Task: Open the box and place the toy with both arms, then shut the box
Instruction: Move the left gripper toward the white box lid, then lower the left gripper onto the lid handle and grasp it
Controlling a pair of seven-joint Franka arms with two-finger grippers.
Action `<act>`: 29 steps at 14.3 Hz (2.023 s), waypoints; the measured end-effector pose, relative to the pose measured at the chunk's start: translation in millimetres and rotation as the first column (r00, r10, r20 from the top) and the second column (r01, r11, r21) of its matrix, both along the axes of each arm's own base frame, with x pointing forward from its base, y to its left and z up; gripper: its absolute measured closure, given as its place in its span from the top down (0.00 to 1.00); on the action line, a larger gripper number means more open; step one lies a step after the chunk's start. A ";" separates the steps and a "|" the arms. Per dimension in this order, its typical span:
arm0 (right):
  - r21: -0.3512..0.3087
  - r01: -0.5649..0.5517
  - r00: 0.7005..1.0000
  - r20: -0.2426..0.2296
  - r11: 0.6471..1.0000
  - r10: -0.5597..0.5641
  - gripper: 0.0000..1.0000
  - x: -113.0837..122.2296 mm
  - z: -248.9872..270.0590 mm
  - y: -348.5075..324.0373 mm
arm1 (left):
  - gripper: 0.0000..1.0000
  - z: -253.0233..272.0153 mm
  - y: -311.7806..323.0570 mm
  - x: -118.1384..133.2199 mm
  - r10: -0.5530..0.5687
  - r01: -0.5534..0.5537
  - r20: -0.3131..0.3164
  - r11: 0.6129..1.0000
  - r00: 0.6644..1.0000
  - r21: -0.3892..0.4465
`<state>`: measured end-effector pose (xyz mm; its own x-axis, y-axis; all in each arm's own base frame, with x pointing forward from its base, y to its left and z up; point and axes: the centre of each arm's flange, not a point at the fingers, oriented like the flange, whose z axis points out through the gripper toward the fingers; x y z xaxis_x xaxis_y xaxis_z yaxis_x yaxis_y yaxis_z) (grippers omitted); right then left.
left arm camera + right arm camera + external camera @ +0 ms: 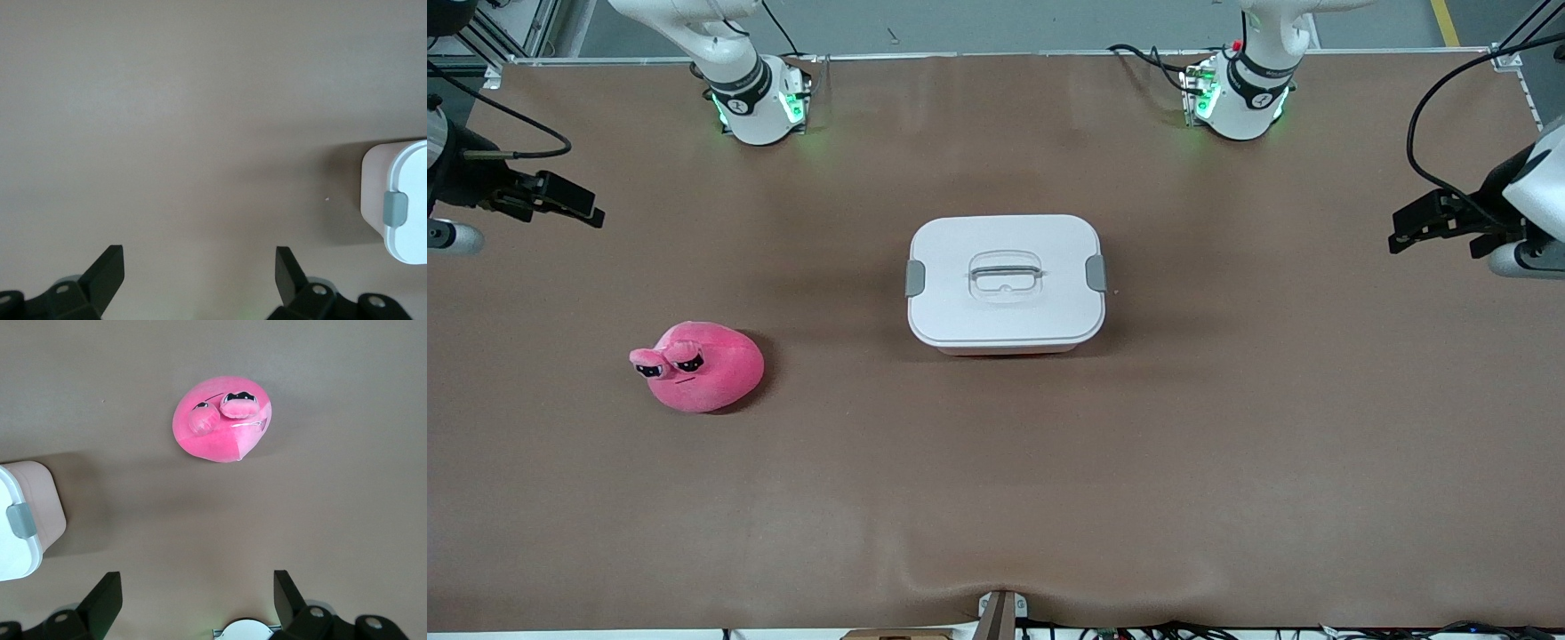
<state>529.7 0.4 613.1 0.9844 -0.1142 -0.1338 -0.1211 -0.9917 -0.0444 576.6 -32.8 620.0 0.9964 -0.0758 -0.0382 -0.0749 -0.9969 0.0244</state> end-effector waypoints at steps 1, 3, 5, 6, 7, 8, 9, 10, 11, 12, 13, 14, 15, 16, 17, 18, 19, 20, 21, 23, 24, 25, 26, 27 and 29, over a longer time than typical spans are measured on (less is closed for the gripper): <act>0.000 0.000 1.000 0.000 1.000 0.000 1.00 0.0 0.0 0.0 | 1.00 -3.1 0.8 4.4 0.001 -0.001 -0.003 1.000 1.000 -0.001; 0.000 0.000 1.000 0.000 1.000 0.000 1.00 0.0 -0.1 0.0 | 1.00 -17.8 4.6 13.4 0.007 -0.007 -0.027 1.000 1.000 -0.003; 0.000 0.000 1.000 0.000 1.000 0.000 1.00 0.1 -0.1 0.1 | 1.00 -29.3 4.9 19.5 0.027 -0.027 -0.046 1.000 0.999 -0.006; 0.000 0.000 1.000 0.000 1.000 0.000 1.00 0.1 -0.1 0.1 | 1.00 -33.3 2.9 21.5 0.060 -0.060 -0.054 0.998 0.997 -0.005; 0.000 0.000 1.000 0.000 1.000 0.000 1.00 0.1 -0.1 0.1 | 1.00 -36.9 -0.8 23.2 0.102 -0.103 -0.061 0.995 0.993 -0.003; 0.000 0.000 1.000 0.000 1.000 0.000 1.00 0.1 -0.2 0.1 | 1.00 -40.7 -7.9 24.8 0.142 -0.142 -0.069 0.990 0.987 0.001; 0.000 0.000 1.000 0.000 1.000 0.000 1.00 0.1 -0.2 0.1 | 1.00 -44.8 -19.3 25.9 0.183 -0.183 -0.076 0.983 0.980 0.007; 0.000 0.000 1.000 0.000 1.000 0.000 1.00 0.1 -0.2 0.1 | 1.00 -48.1 -35.2 26.0 0.226 -0.225 -0.082 0.974 0.971 0.015; 0.000 0.000 1.000 0.000 1.000 0.000 1.00 0.1 -0.2 0.1 | 1.00 -50.0 -53.0 24.9 0.269 -0.267 -0.085 0.963 0.959 0.025; 0.000 0.000 1.000 -0.001 1.000 0.000 1.00 0.3 -0.6 0.1 | 1.00 -50.6 -72.0 22.5 0.307 -0.306 -0.086 0.952 0.948 0.033; 0.000 0.000 1.000 -0.003 1.000 0.000 1.00 0.9 -1.8 0.0 | 1.00 -50.5 -88.8 19.6 0.336 -0.334 -0.084 0.942 0.938 0.040; 0.000 0.000 1.000 -0.006 1.000 0.000 1.00 1.9 -3.4 0.0 | 1.00 -50.0 -103.6 16.8 0.365 -0.363 -0.080 0.931 0.928 0.044; 0.000 0.000 1.000 -0.006 1.000 0.000 1.00 3.3 -5.2 0.0 | 1.00 -49.8 -115.4 14.9 0.393 -0.391 -0.074 0.919 0.916 0.047; 0.000 0.000 1.000 -0.007 1.000 0.000 1.00 4.9 -7.2 -0.1 | 1.00 -50.9 -124.2 13.8 0.419 -0.417 -0.072 0.908 0.905 0.050; 0.000 0.001 1.000 -0.008 1.000 -0.001 1.00 6.9 -9.8 -0.1 | 1.00 -53.6 -132.6 13.4 0.443 -0.440 -0.071 0.897 0.894 0.053; 0.000 0.001 1.000 -0.009 1.000 -0.001 1.00 9.4 -13.3 -0.3 | 1.00 -56.8 -141.6 14.0 0.467 -0.464 -0.065 0.884 0.882 0.053; 0.000 0.002 1.000 -0.011 1.000 -0.002 1.00 12.6 -17.7 -0.6 | 1.00 -59.5 -152.4 15.2 0.493 -0.491 -0.054 0.870 0.868 0.045; 0.000 0.003 1.000 -0.015 1.000 -0.003 1.00 16.6 -23.7 -1.0 | 1.00 -61.2 -165.2 15.9 0.517 -0.516 -0.040 0.856 0.855 0.033; 0.000 0.005 1.000 -0.020 1.000 -0.005 1.00 21.1 -30.7 -1.4 | 1.00 -62.5 -177.9 15.2 0.542 -0.541 -0.030 0.841 0.840 0.023; -0.001 0.006 1.000 -0.025 1.000 -0.006 1.00 31.0 -45.4 -1.7 | 1.00 -64.7 -202.7 10.1 0.589 -0.589 -0.021 0.808 0.808 0.015; -0.001 0.007 1.000 -0.028 1.000 -0.007 1.00 35.9 -53.0 -1.9 | 1.00 -66.6 -214.5 7.4 0.614 -0.614 -0.020 0.789 0.789 0.013; -0.001 0.008 1.000 -0.029 1.000 -0.008 1.00 40.4 -59.8 -2.0 | 1.00 -70.1 -225.5 4.9 0.642 -0.642 -0.021 0.766 0.766 0.016; -0.002 0.009 1.000 -0.030 1.000 -0.009 1.00 44.5 -66.3 -2.2 | 1.00 -74.3 -236.0 3.0 0.671 -0.671 -0.021 0.741 0.741 0.018; -0.002 0.009 0.999 -0.033 1.000 -0.009 1.00 47.6 -71.6 -2.4 | 1.00 -78.9 -246.7 1.5 0.701 -0.701 -0.023 0.713 0.713 0.018; -0.002 0.011 0.999 -0.036 1.000 -0.011 1.00 51.5 -79.6 -2.8 | 1.00 -88.6 -268.5 -2.6 0.759 -0.759 -0.036 0.651 0.650 0.017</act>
<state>581.2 -2.5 533.5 0.9776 -0.1248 -0.1693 -0.1330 -0.9904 -0.0379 574.0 -301.2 531.4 0.7037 0.7066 -0.0750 0.7090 -0.7051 0.0099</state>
